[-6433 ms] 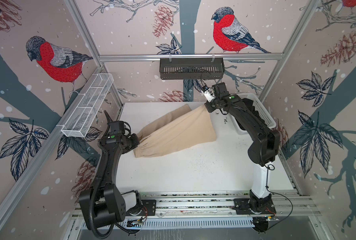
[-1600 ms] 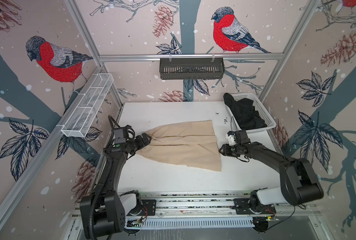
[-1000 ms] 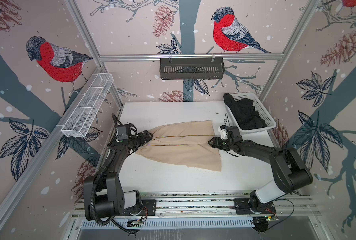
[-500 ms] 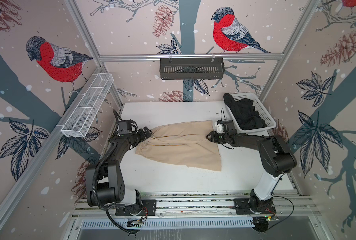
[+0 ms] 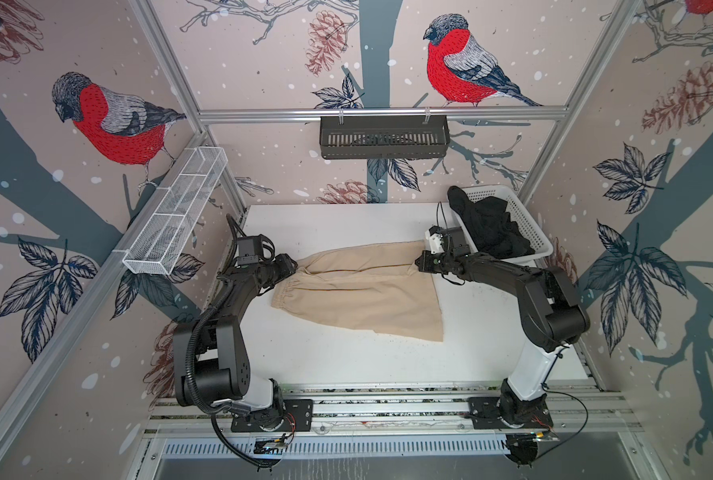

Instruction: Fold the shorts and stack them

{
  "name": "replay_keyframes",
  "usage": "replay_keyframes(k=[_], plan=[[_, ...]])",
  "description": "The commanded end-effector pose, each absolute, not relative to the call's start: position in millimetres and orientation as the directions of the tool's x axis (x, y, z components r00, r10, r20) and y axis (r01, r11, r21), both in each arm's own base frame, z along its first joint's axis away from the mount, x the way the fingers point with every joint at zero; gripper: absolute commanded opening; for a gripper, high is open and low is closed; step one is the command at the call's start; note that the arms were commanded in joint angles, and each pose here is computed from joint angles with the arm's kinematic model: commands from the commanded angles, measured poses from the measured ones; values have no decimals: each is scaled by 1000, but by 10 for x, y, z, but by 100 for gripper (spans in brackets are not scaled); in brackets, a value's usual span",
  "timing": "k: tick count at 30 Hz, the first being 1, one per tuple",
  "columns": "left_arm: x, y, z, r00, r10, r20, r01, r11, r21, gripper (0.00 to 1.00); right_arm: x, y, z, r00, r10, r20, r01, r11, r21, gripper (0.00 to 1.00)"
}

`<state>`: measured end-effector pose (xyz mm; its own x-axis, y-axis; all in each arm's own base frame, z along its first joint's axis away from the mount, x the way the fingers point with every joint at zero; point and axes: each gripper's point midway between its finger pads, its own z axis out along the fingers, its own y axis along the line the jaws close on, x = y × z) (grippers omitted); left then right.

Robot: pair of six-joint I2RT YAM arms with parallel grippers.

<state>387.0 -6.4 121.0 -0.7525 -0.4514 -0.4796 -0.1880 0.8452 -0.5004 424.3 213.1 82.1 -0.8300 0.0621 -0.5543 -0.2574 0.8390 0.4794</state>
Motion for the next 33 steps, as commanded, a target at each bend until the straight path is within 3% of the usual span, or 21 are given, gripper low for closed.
replay_keyframes(k=[1, 5, 9, 11, 12, 14, 17, 27, 30, 33], plan=[[3940, -37, 1287, -737, -433, -519, -165, 860, -483, 39, 4266, 2065, 937, -811, 26, -585, -267, 873, 408, 1], [3898, -22, 1232, -755, -424, -500, -178, 867, -466, 2, 4223, 2083, 1165, -788, -1, -615, -285, 886, 365, 1], [3823, 21, 1177, -757, -428, -494, -198, 871, -450, 3, 4187, 2066, 1366, -763, 5, -646, -289, 892, 348, 1], [3830, 26, 1198, -749, -439, -497, -200, 864, -462, 61, 4185, 2063, 1403, -759, 4, -651, -292, 892, 346, 1], [3843, 18, 1218, -745, -441, -500, -195, 861, -469, 78, 4184, 2071, 1408, -758, 3, -652, -294, 891, 345, 1], [3887, 7, 1249, -740, -443, -505, -186, 858, -479, 91, 4180, 2084, 1387, -760, -3, -649, -297, 891, 344, 1], [3967, 16, 1237, -742, -441, -506, -184, 859, -479, 97, 4181, 2107, 1361, -763, -6, -647, -301, 888, 347, 1], [4063, -190, 1003, -790, -398, -467, -141, 859, -493, 90, 4173, 2197, 1373, -754, -12, -657, -321, 879, 352, 1], [4053, -205, 945, -797, -397, -456, -145, 858, -493, 71, 4185, 2215, 1447, -743, -14, -669, -329, 878, 347, 1], [4068, -205, 957, -796, -396, -457, -143, 857, -495, 42, 4187, 2210, 1534, -733, -16, -680, -332, 881, 337, 1]])
